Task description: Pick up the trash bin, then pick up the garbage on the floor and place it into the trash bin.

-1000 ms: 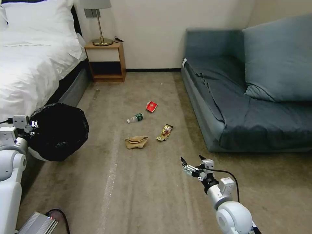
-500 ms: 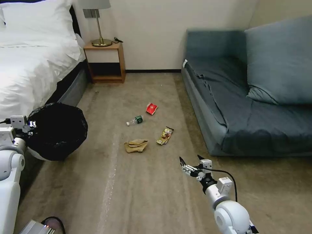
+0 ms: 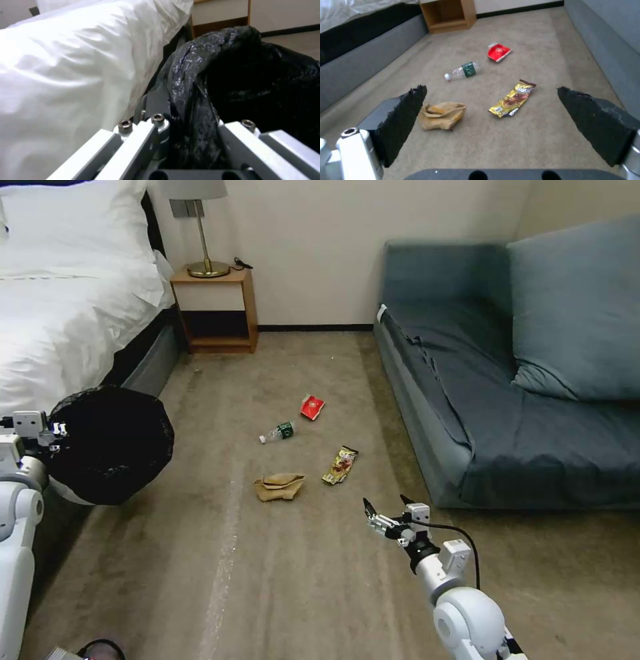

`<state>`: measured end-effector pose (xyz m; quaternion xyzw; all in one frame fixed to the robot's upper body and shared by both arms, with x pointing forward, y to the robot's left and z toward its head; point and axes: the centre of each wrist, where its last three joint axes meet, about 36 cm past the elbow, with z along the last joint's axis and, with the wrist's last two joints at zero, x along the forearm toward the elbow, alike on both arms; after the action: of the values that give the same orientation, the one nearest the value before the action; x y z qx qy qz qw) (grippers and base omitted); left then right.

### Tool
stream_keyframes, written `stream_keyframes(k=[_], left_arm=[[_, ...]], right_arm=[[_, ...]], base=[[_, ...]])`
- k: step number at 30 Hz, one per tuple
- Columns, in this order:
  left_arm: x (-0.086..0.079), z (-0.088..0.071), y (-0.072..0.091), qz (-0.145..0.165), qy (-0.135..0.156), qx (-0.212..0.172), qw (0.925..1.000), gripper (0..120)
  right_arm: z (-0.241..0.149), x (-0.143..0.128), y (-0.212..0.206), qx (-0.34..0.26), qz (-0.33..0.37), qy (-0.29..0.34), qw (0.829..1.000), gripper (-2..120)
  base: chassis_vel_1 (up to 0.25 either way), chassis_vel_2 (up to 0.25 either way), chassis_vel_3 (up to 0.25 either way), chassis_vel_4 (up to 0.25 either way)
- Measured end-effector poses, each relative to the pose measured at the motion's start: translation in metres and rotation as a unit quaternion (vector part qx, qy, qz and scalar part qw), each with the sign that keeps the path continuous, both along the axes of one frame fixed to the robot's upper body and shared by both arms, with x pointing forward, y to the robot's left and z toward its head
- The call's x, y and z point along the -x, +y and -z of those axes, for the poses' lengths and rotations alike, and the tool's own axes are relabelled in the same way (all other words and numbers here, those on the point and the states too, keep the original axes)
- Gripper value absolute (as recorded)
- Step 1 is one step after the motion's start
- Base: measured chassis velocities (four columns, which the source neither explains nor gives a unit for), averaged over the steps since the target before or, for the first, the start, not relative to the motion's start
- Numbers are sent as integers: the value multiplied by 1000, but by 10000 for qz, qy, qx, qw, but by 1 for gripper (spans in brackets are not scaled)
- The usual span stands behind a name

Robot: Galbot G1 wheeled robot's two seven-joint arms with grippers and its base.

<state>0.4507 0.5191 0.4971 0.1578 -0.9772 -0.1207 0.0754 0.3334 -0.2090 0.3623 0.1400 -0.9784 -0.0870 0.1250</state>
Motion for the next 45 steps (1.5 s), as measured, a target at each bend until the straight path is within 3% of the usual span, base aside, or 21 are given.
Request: stream_keyframes(k=[35,45], left_arm=[[-2,9,-2,120,-103,71,9998,5],[-11,12,-3,155,-128,131,9997,5]], right_arm=[[17,-12,39,-85,-251,173,9995,100],[22,-17,40,-93,-261,209,9994,100]], base=[[-77,69,76,-72],[-99,98,105,-107]])
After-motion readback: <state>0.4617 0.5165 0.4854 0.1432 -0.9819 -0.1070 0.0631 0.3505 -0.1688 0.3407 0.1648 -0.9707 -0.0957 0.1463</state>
